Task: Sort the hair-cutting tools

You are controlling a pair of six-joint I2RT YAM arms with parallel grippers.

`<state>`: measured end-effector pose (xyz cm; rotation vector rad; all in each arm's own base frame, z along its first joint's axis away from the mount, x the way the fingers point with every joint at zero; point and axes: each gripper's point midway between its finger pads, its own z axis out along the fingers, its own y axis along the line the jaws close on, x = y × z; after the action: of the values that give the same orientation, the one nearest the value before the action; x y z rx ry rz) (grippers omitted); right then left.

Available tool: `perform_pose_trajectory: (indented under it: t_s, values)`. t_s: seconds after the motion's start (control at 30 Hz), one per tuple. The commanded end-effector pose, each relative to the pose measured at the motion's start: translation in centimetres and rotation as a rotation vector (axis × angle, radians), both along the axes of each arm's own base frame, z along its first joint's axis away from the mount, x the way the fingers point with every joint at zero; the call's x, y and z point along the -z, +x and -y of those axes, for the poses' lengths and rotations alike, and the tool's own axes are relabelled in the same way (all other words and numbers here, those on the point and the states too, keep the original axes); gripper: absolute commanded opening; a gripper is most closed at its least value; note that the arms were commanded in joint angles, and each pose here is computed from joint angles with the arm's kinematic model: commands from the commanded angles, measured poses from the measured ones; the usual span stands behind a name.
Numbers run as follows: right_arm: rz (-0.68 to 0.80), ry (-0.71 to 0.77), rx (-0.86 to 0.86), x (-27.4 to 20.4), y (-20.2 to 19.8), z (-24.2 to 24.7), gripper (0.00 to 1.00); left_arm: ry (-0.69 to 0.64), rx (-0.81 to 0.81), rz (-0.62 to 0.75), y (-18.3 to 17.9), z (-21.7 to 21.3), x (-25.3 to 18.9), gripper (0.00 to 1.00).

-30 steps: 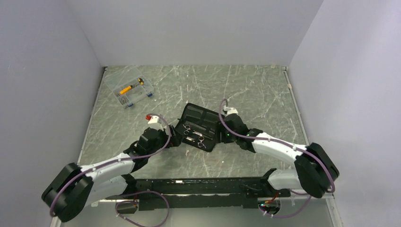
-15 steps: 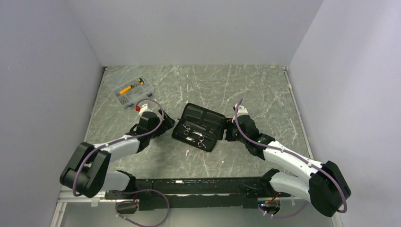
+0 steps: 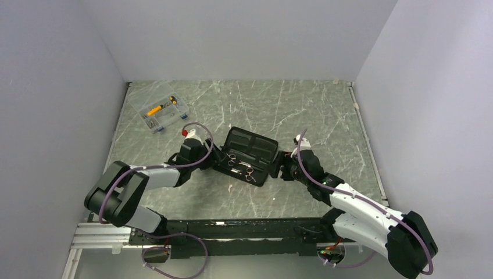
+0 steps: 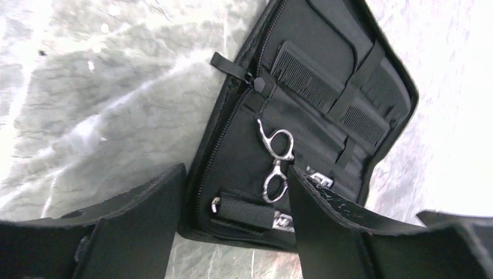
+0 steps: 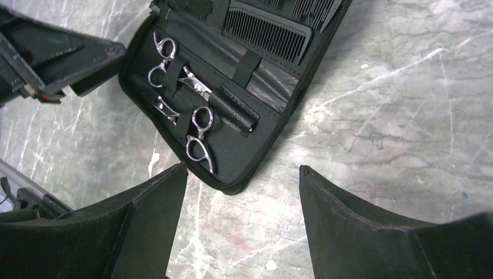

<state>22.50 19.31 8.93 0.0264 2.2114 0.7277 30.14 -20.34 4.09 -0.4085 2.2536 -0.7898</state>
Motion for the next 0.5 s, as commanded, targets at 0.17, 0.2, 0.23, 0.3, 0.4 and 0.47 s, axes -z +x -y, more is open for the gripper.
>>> perform_pose_trajectory:
  t_s: [0.17, 0.2, 0.23, 0.3, 0.4, 0.47]
  values:
    - [0.003, 0.013, 0.162, 0.2, 2.4, 1.1, 0.73, -0.019, 0.332, 0.007, -6.4, 4.4, 2.3, 0.62]
    - [-0.005, 0.005, 0.173, 0.4, 2.6, 1.2, 0.73, -0.023, 0.379, 0.017, -7.2, 5.1, 2.3, 0.61]
    - [-0.011, 0.0, 0.193, 0.7, 2.9, 1.4, 0.73, -0.025, 0.418, 0.022, -8.0, 5.6, 2.3, 0.6]
    - [-0.032, -0.016, 0.25, 1.4, 3.5, 2.2, 0.73, -0.019, 0.477, 0.041, -9.2, 6.4, 2.3, 0.6]
    - [-0.053, -0.032, 0.32, 2.3, 4.0, 3.4, 0.73, -0.002, 0.549, 0.099, -10.3, 7.2, 1.6, 0.6]
    - [-0.059, -0.04, 0.351, 2.8, 4.3, 4.0, 0.73, 0.024, 0.607, 0.151, -10.9, 7.8, 0.8, 0.61]
